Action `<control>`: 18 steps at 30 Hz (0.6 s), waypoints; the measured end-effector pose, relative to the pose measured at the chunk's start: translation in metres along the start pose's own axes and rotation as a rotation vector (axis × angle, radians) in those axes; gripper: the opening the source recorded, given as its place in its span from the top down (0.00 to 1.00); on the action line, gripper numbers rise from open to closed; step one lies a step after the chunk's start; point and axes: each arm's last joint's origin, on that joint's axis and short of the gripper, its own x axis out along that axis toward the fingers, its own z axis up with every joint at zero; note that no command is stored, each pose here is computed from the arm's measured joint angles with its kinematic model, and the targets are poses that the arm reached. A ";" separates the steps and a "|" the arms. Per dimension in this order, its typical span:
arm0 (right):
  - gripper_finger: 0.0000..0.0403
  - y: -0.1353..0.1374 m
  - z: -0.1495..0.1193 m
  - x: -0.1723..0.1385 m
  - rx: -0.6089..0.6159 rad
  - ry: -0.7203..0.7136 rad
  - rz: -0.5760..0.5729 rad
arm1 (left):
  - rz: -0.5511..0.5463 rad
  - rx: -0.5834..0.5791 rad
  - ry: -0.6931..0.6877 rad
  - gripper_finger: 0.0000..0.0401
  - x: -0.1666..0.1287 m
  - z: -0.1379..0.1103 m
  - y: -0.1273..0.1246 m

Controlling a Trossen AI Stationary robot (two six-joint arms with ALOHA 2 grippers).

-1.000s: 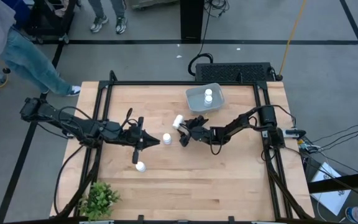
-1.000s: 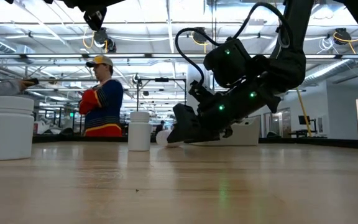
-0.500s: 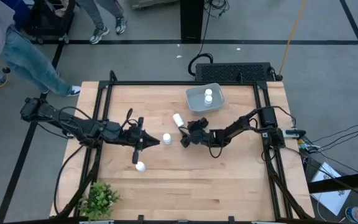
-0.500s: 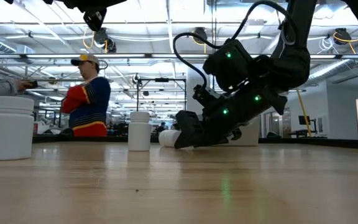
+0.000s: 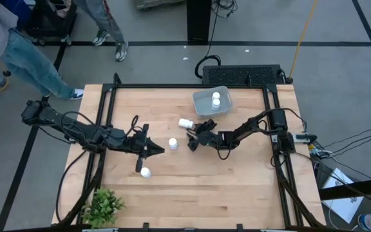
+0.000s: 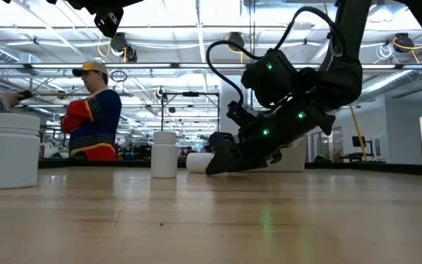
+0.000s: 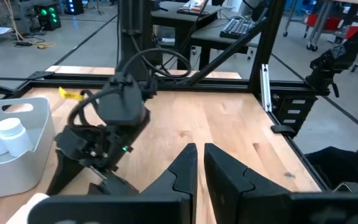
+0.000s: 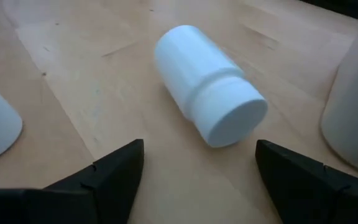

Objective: Pick and place pill bottles into a basket
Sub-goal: Put the white medicine bottle into the gray bin

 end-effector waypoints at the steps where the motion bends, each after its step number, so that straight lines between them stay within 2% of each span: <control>1: 0.25 0.000 0.000 0.000 0.003 -0.003 0.022 | -0.001 0.001 0.000 0.91 0.000 0.000 0.000; 5: 0.26 0.003 0.000 -0.001 -0.004 -0.011 0.060 | -0.001 0.003 0.005 0.91 0.000 -0.001 0.000; 13: 0.26 0.017 0.001 -0.013 -0.103 -0.037 0.126 | 0.034 0.008 0.018 0.91 0.000 -0.002 0.001; 16: 0.26 0.024 0.016 -0.027 -0.192 -0.059 0.248 | 0.035 0.008 0.018 0.91 0.000 -0.002 0.001; 18: 0.27 0.027 0.037 -0.037 -0.215 -0.077 0.307 | 0.035 0.001 0.016 0.91 0.000 -0.002 0.001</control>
